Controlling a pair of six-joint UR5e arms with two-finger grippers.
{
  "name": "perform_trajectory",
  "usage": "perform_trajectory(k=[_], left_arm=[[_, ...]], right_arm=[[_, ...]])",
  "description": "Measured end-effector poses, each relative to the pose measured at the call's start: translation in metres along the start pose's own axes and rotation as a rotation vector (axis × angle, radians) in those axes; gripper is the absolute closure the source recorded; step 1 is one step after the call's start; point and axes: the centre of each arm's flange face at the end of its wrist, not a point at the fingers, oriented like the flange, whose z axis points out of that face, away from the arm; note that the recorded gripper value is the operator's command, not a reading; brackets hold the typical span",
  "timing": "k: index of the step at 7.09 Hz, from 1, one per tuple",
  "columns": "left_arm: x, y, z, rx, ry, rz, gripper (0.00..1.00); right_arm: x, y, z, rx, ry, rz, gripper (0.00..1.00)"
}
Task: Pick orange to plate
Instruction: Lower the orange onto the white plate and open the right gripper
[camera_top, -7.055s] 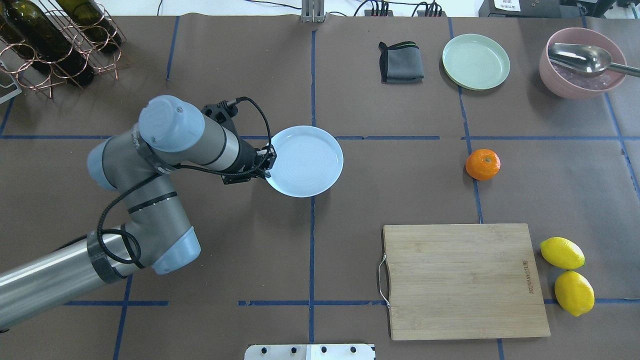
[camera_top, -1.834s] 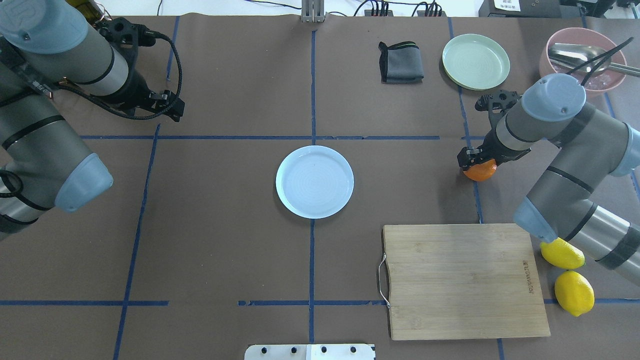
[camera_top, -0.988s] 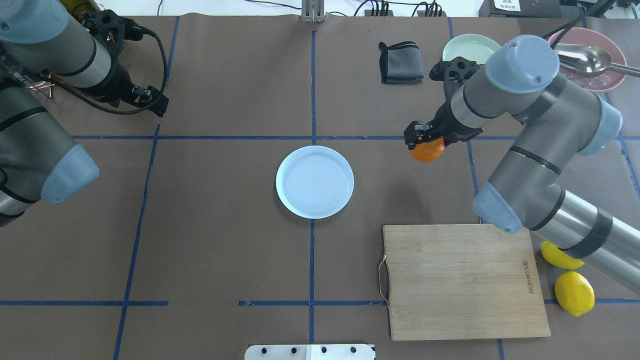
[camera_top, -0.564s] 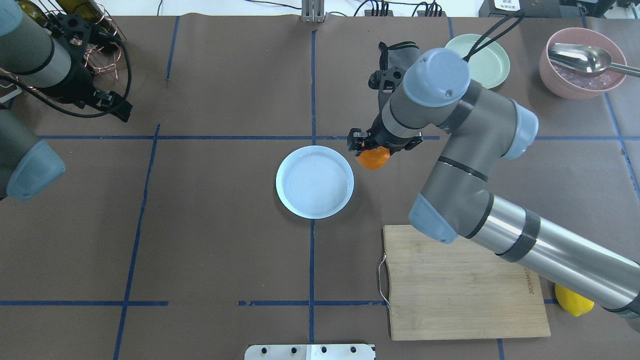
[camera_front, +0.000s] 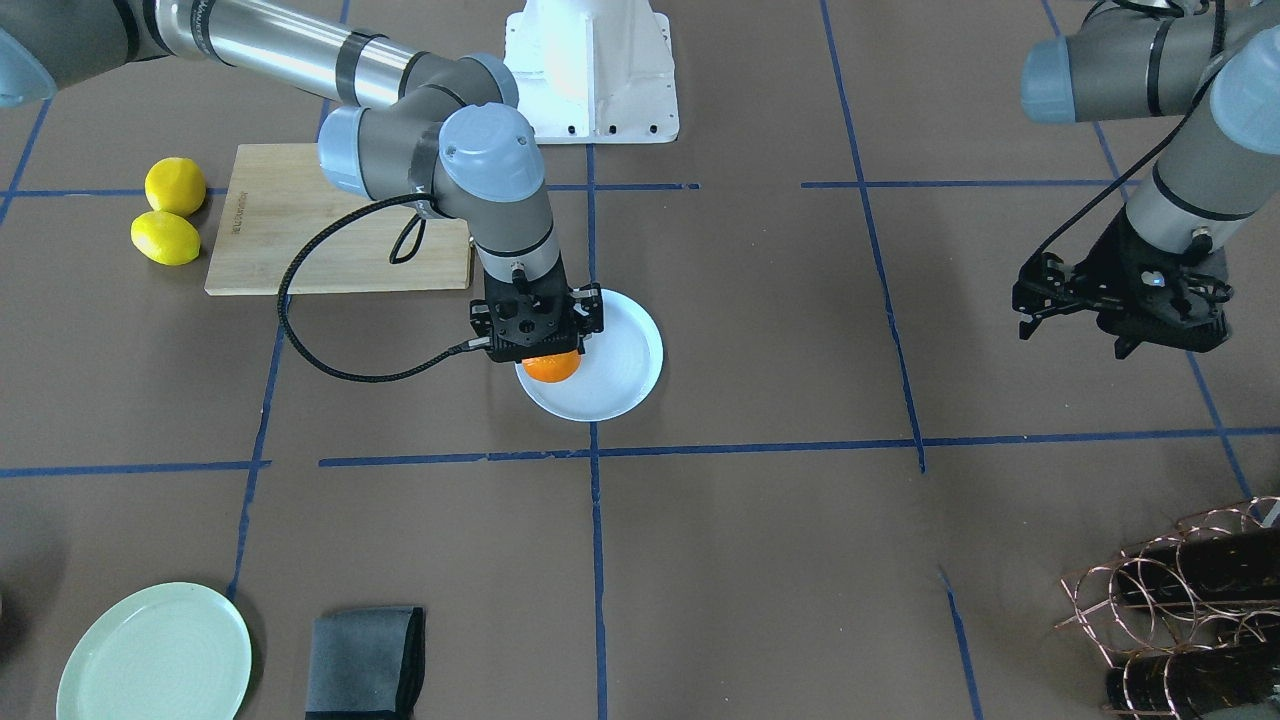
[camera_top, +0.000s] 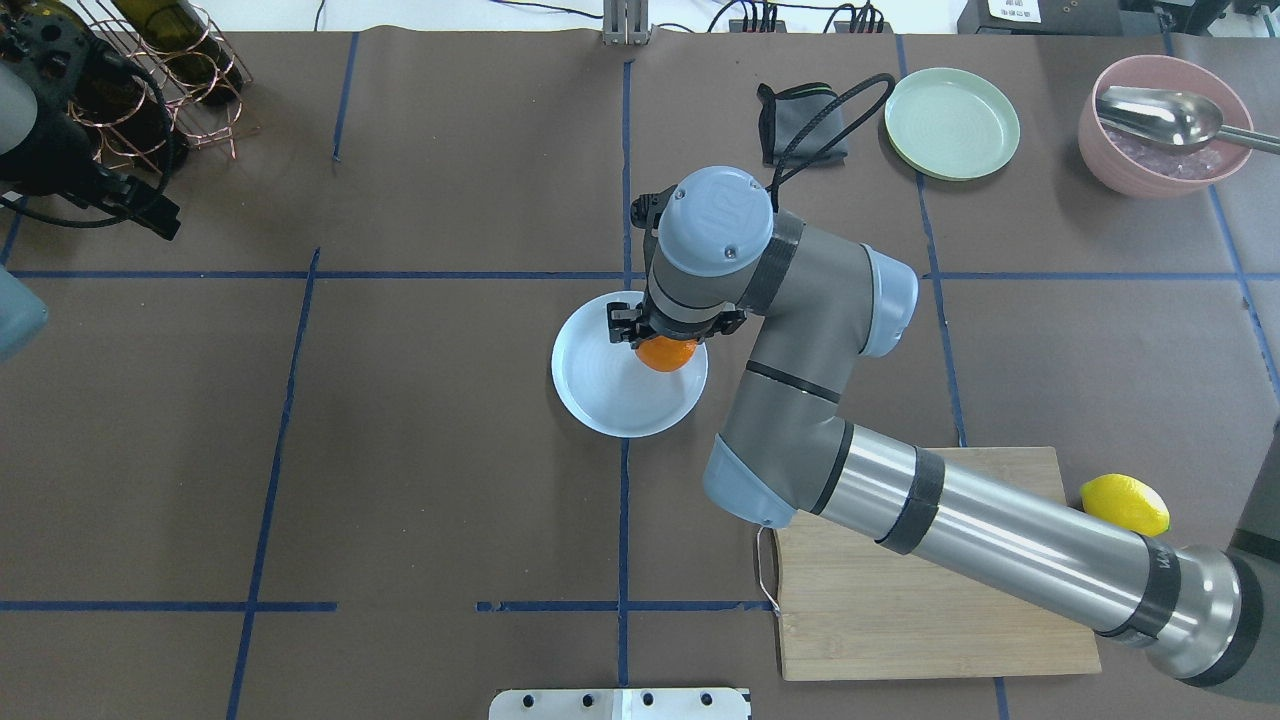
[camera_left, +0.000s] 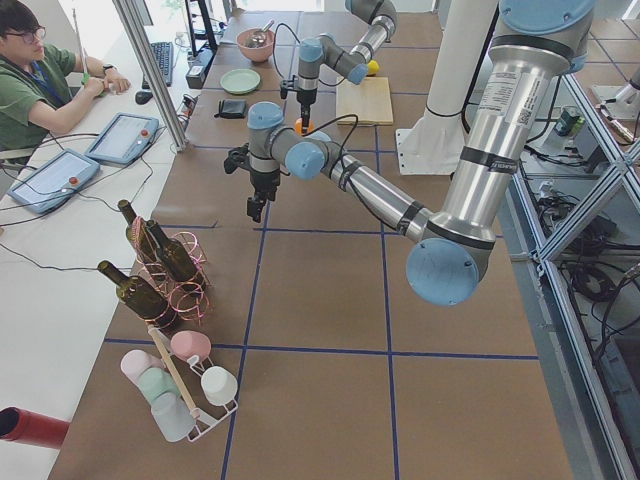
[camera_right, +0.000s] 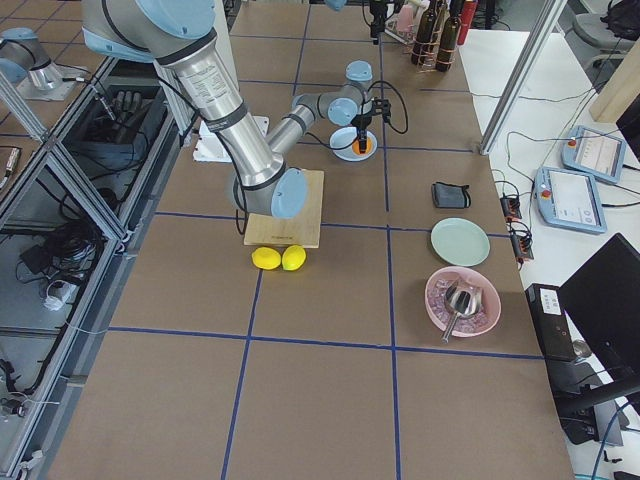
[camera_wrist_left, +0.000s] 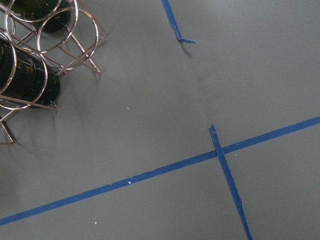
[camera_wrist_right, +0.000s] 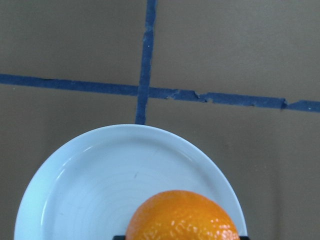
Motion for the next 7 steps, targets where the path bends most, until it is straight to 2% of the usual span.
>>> perform_trajectory(k=[1,2,3,5,7], left_arm=[[-0.006,0.002,-0.001,-0.001,-0.002,0.008,0.00],[-0.010,0.003,0.000,-0.004,-0.005,0.011,0.00],[-0.013,0.005,0.001,-0.007,-0.007,0.012,0.00],[-0.016,0.007,0.004,-0.012,-0.010,0.010,0.00],[-0.020,0.010,0.008,-0.016,-0.011,0.027,0.00]], right_arm=[[-0.012,0.001,0.006,-0.008,0.005,-0.005,0.90],[-0.024,-0.001,0.012,-0.015,0.011,-0.006,0.62],[-0.032,-0.004,0.015,-0.019,0.016,-0.006,0.01],[-0.036,-0.005,0.015,-0.015,0.018,-0.008,0.00],[-0.034,-0.013,0.002,-0.005,0.022,-0.001,0.00]])
